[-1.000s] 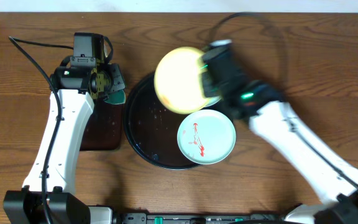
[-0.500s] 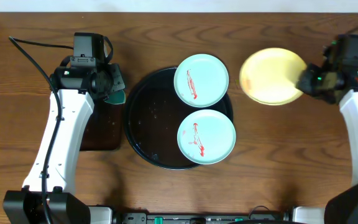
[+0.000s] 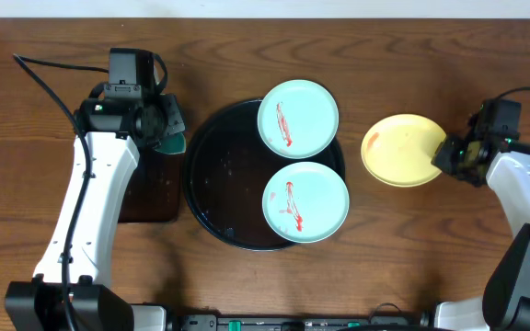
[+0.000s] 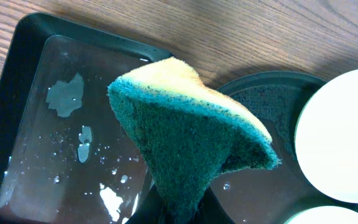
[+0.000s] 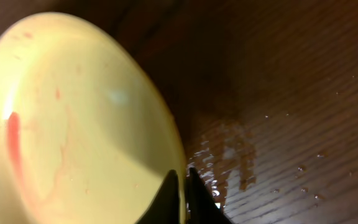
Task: Clean dirty plates on tray and stack at the side
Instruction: 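Place the yellow plate on the table right of the tray, then grip the rim of the lower light-blue plate with the right gripper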
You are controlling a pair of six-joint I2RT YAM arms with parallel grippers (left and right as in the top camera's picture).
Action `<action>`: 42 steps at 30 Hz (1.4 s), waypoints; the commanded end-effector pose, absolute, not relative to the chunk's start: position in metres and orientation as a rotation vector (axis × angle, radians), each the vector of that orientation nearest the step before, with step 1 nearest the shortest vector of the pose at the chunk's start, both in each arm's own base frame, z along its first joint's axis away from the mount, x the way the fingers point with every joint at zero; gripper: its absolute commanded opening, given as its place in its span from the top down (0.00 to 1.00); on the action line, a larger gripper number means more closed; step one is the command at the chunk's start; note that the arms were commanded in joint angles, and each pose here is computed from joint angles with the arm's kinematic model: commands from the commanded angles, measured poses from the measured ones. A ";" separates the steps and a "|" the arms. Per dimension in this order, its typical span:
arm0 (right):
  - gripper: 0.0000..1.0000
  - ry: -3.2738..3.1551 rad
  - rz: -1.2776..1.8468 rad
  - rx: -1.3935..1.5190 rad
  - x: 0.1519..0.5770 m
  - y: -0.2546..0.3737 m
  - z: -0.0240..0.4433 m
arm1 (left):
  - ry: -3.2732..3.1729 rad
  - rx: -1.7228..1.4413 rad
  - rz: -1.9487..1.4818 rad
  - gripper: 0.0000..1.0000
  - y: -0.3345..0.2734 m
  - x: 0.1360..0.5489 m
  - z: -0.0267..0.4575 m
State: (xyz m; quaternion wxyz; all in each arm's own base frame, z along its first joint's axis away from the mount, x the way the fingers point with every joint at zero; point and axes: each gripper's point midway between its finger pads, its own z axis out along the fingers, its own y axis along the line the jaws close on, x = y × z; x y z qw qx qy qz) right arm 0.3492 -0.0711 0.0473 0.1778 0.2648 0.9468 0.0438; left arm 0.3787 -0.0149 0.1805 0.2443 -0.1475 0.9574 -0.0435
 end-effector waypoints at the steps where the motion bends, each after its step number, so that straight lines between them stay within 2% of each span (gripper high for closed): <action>1: 0.74 2.684 0.061 0.741 0.345 -0.079 0.042 | 2.626 -0.391 -0.093 0.93 -0.011 0.378 0.176; 2: 0.68 2.688 0.061 0.723 0.345 -0.079 0.043 | 2.626 -0.391 -0.093 0.93 -0.011 0.378 0.176; 4: 0.66 2.690 0.083 0.718 0.346 -0.076 0.047 | 2.627 -0.391 -0.093 0.92 -0.011 0.378 0.176; 8: 0.65 2.718 0.255 0.631 0.352 -0.054 0.067 | 2.626 -0.391 -0.093 0.93 -0.011 0.378 0.176; 15: 0.66 2.770 0.754 0.326 0.346 0.034 0.103 | 2.627 -0.392 -0.093 0.93 -0.011 0.378 0.176; 20: 0.66 2.858 0.767 0.119 0.327 0.077 0.094 | 2.627 -0.391 -0.093 0.93 -0.011 0.378 0.176; 28: 0.64 2.959 0.580 -0.174 0.302 0.123 0.068 | 2.628 -0.392 -0.093 0.93 -0.011 0.378 0.175; 36: 0.64 3.020 0.520 -0.314 0.290 0.148 0.046 | 2.645 -0.394 -0.089 0.93 -0.011 0.379 0.169; 42: 0.73 3.103 0.505 -0.303 0.281 0.148 0.026 | 2.655 -0.395 -0.086 0.93 -0.011 0.379 0.166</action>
